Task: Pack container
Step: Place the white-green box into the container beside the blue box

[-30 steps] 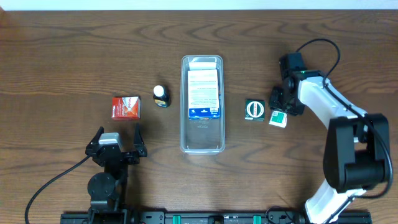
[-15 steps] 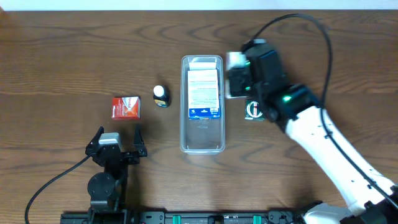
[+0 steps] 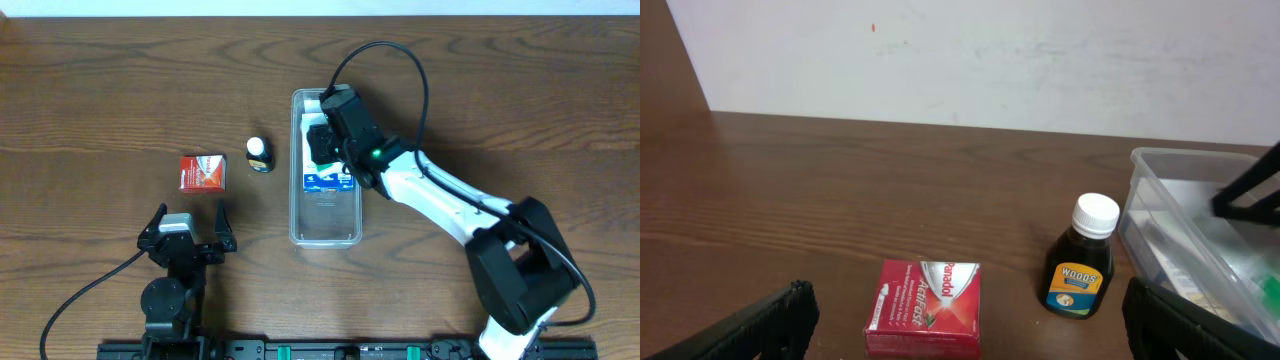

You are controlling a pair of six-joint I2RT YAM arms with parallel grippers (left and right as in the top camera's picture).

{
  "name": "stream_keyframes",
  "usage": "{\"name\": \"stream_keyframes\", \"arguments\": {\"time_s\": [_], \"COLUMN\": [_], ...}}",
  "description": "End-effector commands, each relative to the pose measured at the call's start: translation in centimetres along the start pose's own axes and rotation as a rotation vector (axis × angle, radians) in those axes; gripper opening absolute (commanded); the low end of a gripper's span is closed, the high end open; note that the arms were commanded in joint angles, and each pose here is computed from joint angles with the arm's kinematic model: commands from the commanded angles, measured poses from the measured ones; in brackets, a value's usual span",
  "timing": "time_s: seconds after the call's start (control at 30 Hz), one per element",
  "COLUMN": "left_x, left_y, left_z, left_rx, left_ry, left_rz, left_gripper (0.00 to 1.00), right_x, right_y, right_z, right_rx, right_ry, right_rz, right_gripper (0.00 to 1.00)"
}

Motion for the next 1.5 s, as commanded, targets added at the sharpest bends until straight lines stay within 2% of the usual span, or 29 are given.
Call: {"name": "stream_keyframes", "arguments": {"time_s": [0.0,0.1,0.23,0.33,0.53,0.7,0.9,1.03,1.47], "left_x": [0.2,0.2,0.2,0.2,0.2,0.2,0.2,0.2,0.2], "left_y": [-1.5,-1.5,-1.5,-1.5,-1.5,-1.5,-1.5,-1.5,-1.5], "left_z": [0.2,0.2,0.2,0.2,0.2,0.2,0.2,0.2,0.2], "left_rx": [0.046,0.047,0.047,0.046,0.046,0.046,0.047,0.046,0.046], "left_ry": [0.013,0.013,0.013,0.013,0.013,0.013,0.013,0.013,0.013], "left_rz": [0.009,0.009,0.009,0.009,0.009,0.009,0.009,0.009,0.009], "left_gripper": [0.98,0.98,0.98,0.98,0.98,0.98,0.98,0.98,0.98], "right_x": [0.7,0.9,0.6,-0.2,-1.6,-1.5,-0.3,0.0,-1.2], "right_y": [0.1,0.3,0.4,0.1,0.3,1.6,3.7,4.1,1.2], "right_z": [0.2,0.2,0.1,0.1,0.0,-1.5,-4.7,-5.4,-0.7], "right_rx": [-0.002,-0.01,-0.007,0.021,0.025,0.05,0.148,0.161,0.287], "right_ry": [0.053,0.074,0.063,0.038,-0.031,-0.072,-0.169,-0.169,-0.173], "right_rz": [0.008,0.007,0.008,0.019,0.034,-0.043,-0.206,-0.22,-0.28], "right_gripper": [0.56,0.57,0.54,0.42,0.28,0.12,0.12,0.1,0.08]}}
Point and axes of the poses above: each gripper's point midway between its finger pads, its own z axis out along the fingers, its own x axis along the line the jaws close on, y = z × x, the point moved 8 cm from there along -z, back along the fingers, and after that the axes turned 1 degree about -z, right-handed, at the moved point
